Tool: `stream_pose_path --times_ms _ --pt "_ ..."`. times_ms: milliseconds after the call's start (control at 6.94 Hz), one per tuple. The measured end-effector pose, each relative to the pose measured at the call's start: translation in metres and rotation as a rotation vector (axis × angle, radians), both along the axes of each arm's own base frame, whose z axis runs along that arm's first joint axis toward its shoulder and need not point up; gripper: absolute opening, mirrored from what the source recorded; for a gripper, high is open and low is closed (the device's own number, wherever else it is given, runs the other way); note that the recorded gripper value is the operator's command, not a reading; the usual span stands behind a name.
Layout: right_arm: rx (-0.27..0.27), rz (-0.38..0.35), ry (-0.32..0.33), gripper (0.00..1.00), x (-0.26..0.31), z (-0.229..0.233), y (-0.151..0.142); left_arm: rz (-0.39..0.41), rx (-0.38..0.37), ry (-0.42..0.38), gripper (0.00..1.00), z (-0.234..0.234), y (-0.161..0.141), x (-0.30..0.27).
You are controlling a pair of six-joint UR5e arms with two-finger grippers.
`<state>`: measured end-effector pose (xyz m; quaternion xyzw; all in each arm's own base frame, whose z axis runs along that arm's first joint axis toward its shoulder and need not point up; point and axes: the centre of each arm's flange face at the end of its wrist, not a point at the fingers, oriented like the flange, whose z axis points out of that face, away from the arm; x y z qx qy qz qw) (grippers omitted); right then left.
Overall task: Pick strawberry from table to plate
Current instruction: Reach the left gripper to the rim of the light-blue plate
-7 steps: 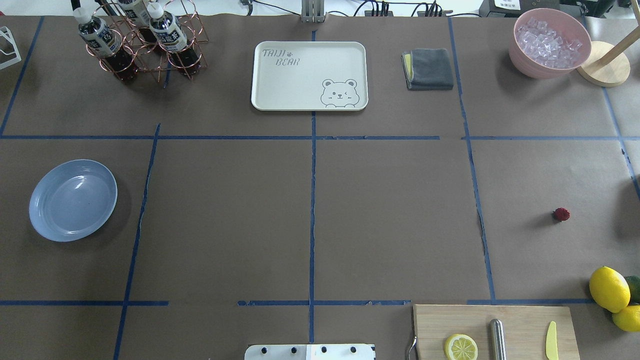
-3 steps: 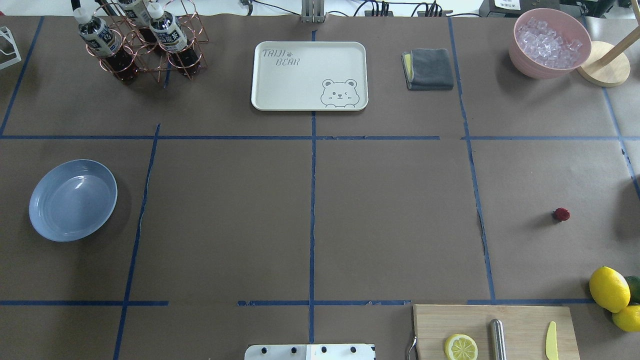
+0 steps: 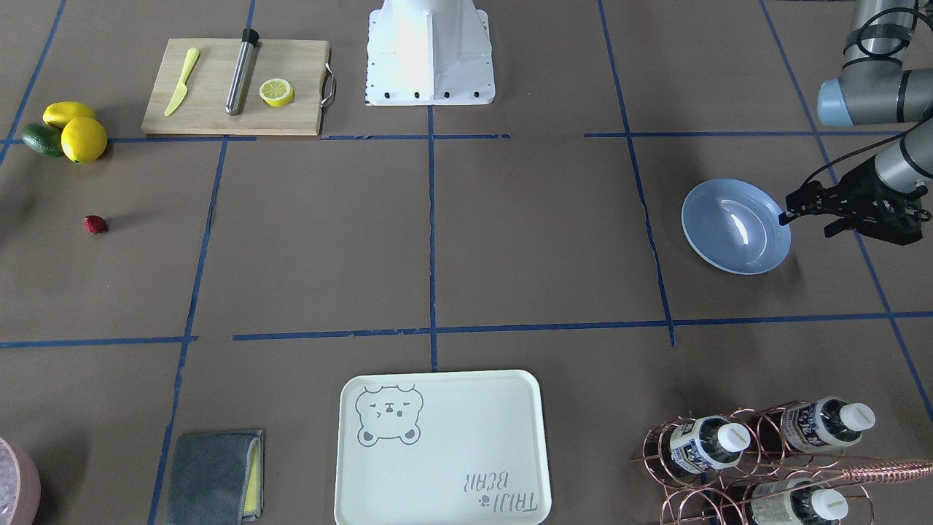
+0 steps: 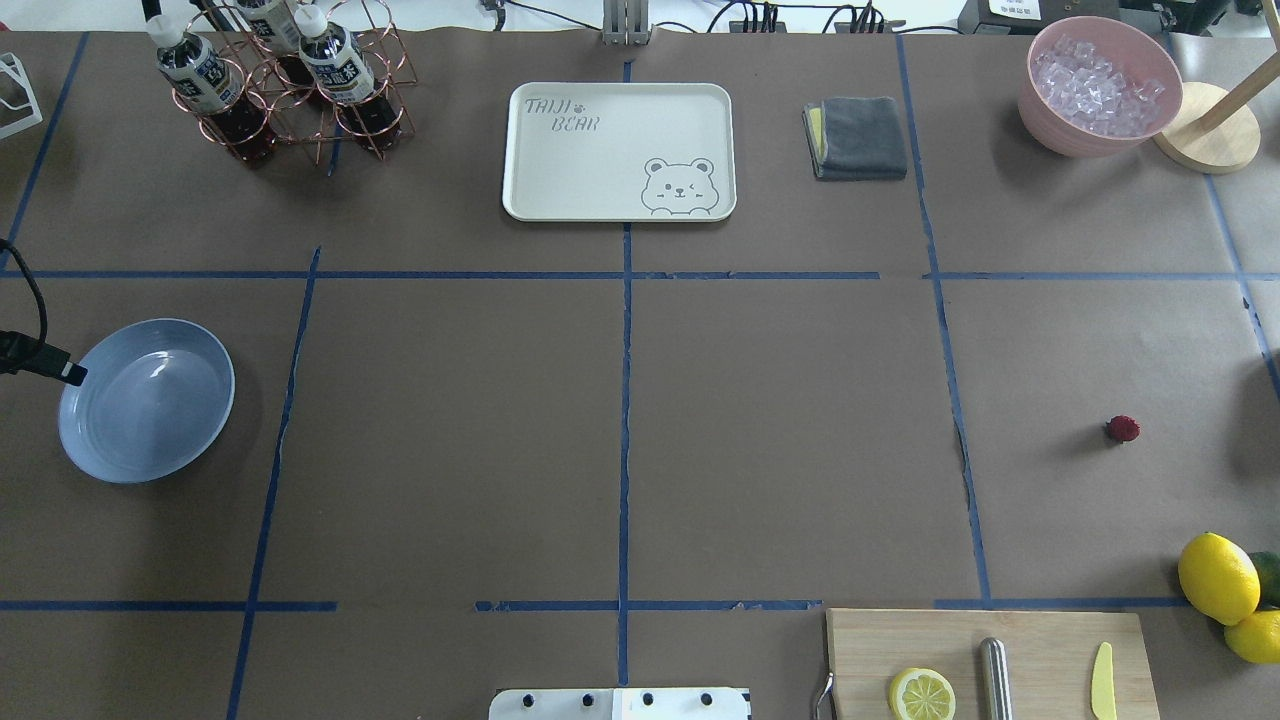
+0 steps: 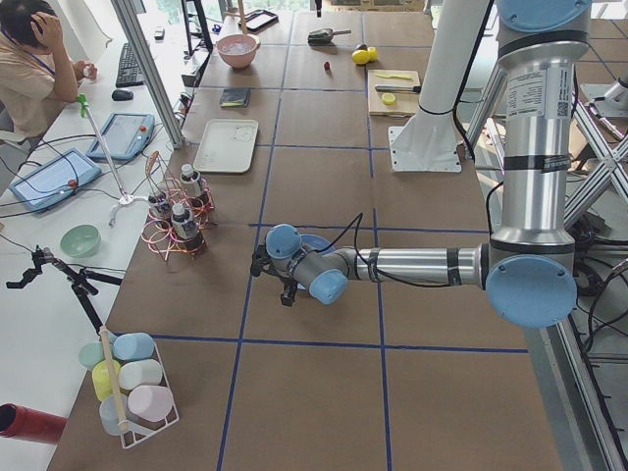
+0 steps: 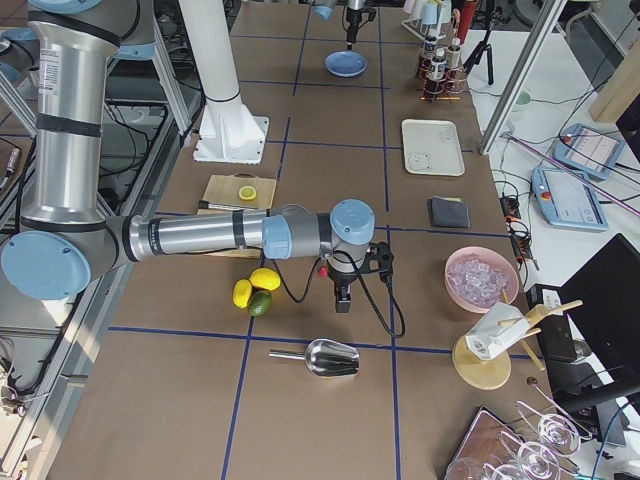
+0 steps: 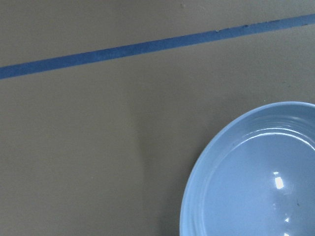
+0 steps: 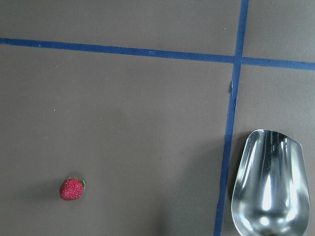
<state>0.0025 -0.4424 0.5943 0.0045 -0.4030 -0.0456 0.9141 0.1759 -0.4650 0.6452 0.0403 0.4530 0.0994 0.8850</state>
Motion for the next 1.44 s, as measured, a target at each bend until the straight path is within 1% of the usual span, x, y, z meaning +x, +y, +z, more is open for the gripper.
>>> stream_pose_path --times_ms 144,288,432,864,1008,1153,1441 --pt "0.000 0.000 0.000 1.00 0.000 0.000 0.000 0.010 -0.007 -0.008 0.64 0.004 0.000 0.010" --pt "0.000 0.000 0.000 1.00 0.000 0.000 0.000 0.016 -0.010 -0.011 0.22 0.006 -0.002 0.016" --pt "0.000 0.000 0.000 1.00 0.000 0.000 0.000 0.018 -0.011 -0.011 0.00 0.007 -0.003 0.018" --pt "0.001 -0.001 -0.003 1.00 0.000 -0.001 0.000 0.017 -0.010 -0.007 0.00 0.003 -0.005 0.020" --pt "0.001 -0.001 -0.012 1.00 -0.001 -0.002 0.000 0.018 0.001 0.012 0.00 -0.011 -0.007 0.022" --pt "0.002 -0.002 -0.026 1.00 -0.002 -0.004 0.000 0.012 -0.008 0.060 0.00 -0.042 -0.009 0.026" --pt "0.005 -0.003 -0.046 1.00 -0.003 -0.009 0.001 -0.042 -0.117 0.190 0.00 -0.130 -0.022 0.052"
